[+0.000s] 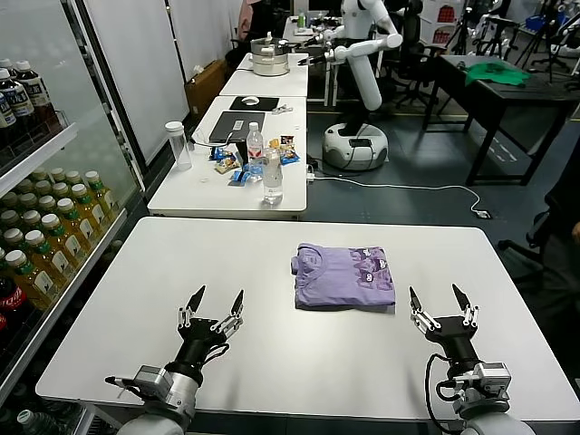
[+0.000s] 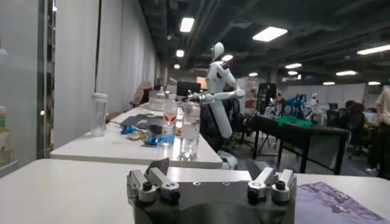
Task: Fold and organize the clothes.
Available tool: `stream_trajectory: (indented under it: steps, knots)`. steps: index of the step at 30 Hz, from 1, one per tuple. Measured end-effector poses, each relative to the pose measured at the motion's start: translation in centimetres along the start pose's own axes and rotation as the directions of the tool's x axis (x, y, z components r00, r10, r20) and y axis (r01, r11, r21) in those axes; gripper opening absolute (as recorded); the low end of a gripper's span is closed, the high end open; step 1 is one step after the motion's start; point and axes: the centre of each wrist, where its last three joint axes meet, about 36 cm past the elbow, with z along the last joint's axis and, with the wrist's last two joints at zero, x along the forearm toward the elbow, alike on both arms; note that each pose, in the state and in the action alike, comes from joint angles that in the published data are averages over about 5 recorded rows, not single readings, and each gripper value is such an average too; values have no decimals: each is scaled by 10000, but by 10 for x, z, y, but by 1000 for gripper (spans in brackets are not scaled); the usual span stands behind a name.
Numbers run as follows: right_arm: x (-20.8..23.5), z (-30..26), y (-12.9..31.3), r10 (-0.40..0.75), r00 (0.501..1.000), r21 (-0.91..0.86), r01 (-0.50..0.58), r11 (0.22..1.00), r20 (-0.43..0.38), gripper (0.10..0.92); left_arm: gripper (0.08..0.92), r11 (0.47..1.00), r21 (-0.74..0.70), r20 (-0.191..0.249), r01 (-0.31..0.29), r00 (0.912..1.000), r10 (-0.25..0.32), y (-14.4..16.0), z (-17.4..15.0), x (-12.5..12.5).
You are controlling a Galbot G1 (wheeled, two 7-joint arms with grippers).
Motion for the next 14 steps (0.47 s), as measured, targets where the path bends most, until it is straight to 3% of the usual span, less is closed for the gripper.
stream_trajectory:
  steps: [14]
  knots:
    - [2,-6,2,363,9993,61,-363,9993,13,823,823,10000,35,238,59,9997,-60,-4,3,5]
